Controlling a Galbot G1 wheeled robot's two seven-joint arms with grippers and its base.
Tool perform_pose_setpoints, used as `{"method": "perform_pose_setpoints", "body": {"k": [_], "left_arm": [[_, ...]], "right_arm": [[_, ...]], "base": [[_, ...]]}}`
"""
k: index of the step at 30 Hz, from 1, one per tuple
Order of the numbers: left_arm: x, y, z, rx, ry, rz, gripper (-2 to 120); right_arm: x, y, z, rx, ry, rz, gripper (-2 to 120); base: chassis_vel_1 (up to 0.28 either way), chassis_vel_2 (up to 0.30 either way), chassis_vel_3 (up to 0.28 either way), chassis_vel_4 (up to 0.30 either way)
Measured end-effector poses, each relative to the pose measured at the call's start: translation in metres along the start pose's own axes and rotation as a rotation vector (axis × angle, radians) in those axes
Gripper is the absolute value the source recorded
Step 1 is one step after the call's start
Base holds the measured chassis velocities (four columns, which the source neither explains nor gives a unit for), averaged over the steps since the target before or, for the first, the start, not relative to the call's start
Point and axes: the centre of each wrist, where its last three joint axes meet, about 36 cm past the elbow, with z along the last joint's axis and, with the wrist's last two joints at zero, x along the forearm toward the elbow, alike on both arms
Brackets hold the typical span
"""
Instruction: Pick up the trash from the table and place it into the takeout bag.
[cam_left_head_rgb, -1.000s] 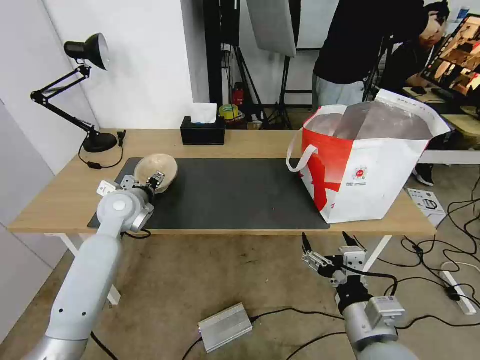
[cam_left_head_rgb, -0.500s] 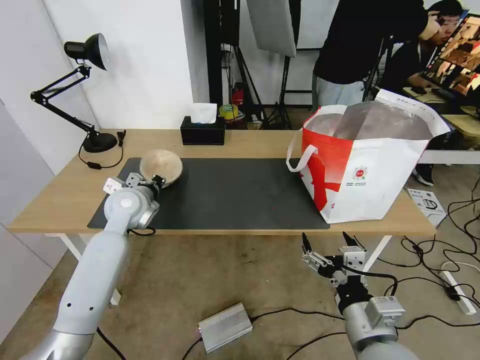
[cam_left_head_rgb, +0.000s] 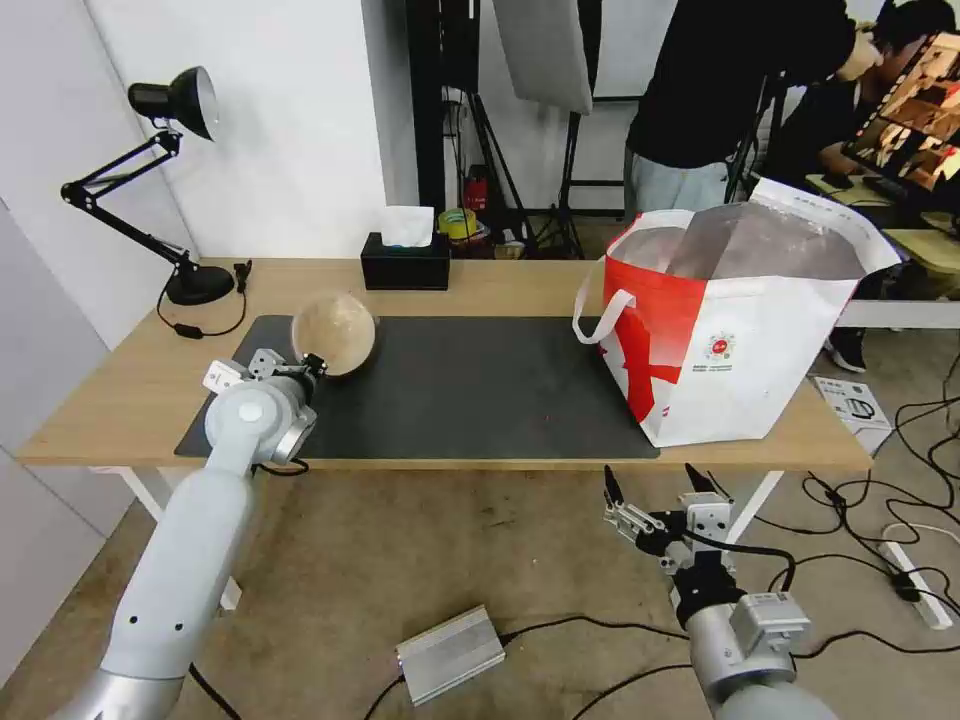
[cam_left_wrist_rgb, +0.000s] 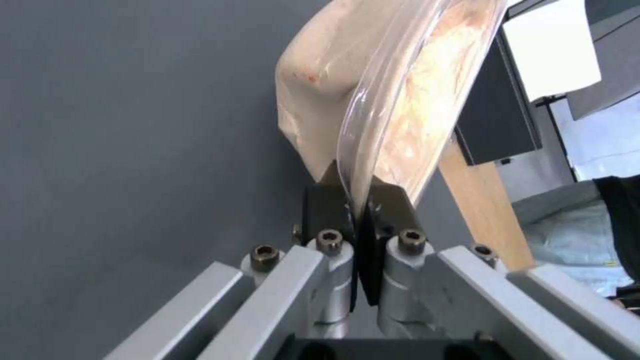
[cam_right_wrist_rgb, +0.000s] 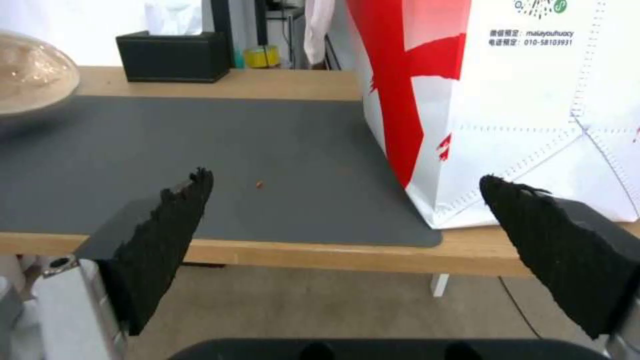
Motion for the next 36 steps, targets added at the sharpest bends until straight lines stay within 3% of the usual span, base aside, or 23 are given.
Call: {"method": "perform_pose_setpoints", "body": {"k": [9,18,21,23,30,32,35,36], "left_arm": [[0.025,-0.01,-0.01,-0.027,-0.03,0.078,0],[0.049,-0.036,-0.026,-0.088,-0.048,0.207,0],[0.056,-0.056,-0.031,-0.116,-0.044,0.276,0],[0.056,-0.056,-0.031,-0.116,-0.044,0.276,0],[0.058,-0.104,-0.031,-0.185,-0.029,0.433,0],[0.056,-0.109,-0.03,-0.192,-0.028,0.444,0],[0.044,-0.145,-0.021,-0.234,-0.017,0.501,0],[0.044,-0.145,-0.021,-0.234,-0.017,0.501,0]], "right_arm": [[0.0,0.0,0.0,0.0,0.0,0.0,100],[0.0,0.0,0.0,0.0,0.0,0.0,100],[0.0,0.0,0.0,0.0,0.0,0.0,100],[0.0,0.0,0.0,0.0,0.0,0.0,100],[0.0,0.0,0.0,0.0,0.0,0.0,100],[0.0,0.0,0.0,0.0,0.0,0.0,100],[0.0,0.0,0.0,0.0,0.0,0.0,100],[0.0,0.0,0.0,0.0,0.0,0.0,100]], "base": [[0.0,0.0,0.0,0.0],[0.0,0.0,0.0,0.0],[0.0,0.0,0.0,0.0],[0.0,0.0,0.0,0.0],[0.0,0.0,0.0,0.0],[0.0,0.0,0.0,0.0],[0.0,0.0,0.0,0.0],[0.0,0.0,0.0,0.0]]}}
